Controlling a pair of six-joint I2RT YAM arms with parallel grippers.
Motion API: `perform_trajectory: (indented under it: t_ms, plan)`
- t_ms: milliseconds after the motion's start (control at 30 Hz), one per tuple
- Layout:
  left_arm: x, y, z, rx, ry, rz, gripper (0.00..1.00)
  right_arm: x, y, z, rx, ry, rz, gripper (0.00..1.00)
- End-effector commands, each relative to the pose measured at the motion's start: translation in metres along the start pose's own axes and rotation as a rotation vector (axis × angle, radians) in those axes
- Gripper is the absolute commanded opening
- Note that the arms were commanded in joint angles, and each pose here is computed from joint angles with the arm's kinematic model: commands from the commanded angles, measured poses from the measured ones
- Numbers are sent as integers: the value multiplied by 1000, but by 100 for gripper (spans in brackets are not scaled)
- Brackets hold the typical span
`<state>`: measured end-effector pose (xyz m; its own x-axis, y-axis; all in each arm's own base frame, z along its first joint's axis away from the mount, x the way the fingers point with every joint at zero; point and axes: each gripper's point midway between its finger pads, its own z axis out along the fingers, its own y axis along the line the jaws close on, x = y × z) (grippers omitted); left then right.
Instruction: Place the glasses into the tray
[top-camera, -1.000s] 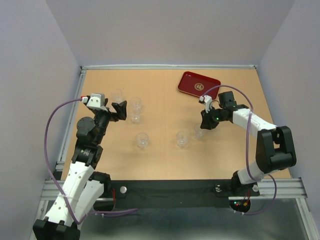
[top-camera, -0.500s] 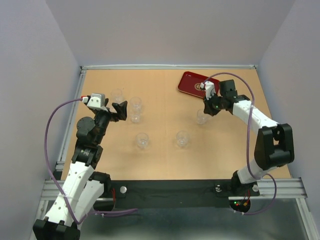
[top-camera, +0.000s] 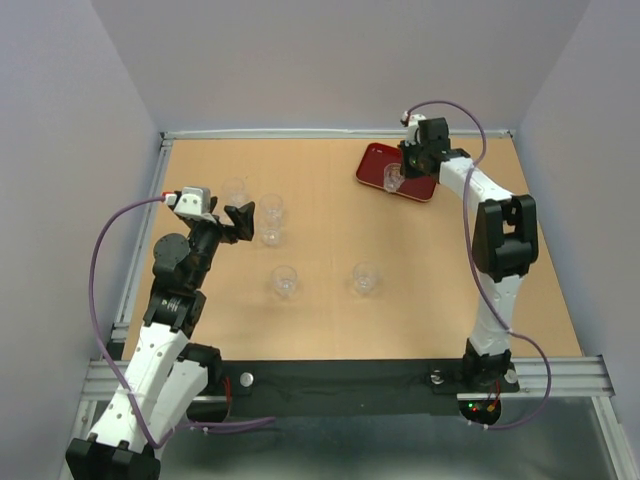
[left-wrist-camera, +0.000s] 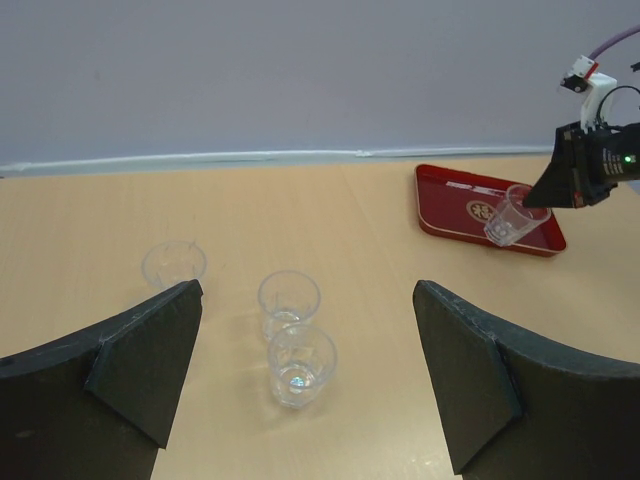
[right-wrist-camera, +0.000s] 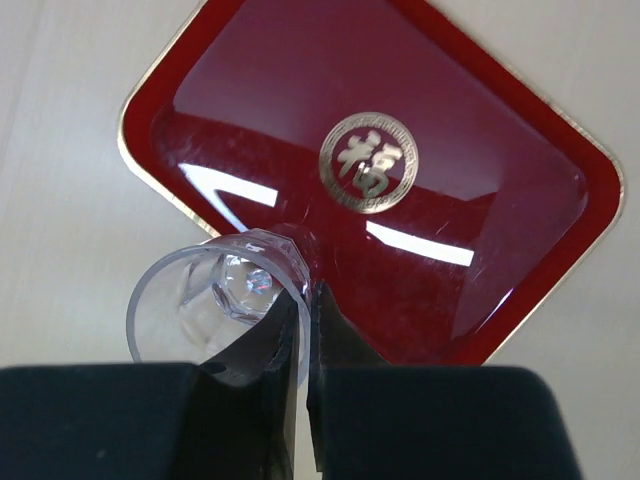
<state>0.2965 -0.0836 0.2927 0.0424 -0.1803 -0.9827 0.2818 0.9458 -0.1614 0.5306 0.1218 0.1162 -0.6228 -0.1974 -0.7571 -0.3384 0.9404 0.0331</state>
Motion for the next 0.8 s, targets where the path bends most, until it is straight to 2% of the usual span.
perform_trajectory:
  t_ms: [0, 100, 467, 767]
  plan:
    - [-33, -10, 2, 33, -84, 8, 99, -69, -12, 5, 106, -166, 79, 0]
    - [-32, -9, 3, 32, -80, 11, 99, -89, -12, 12, 119, -208, 113, 0]
    - [-27, -9, 6, 32, -64, 16, 99, -102, -21, 74, 185, -242, 144, 0]
    - [-25, -8, 7, 31, -58, 19, 99, -114, -27, 88, 224, -288, 129, 1]
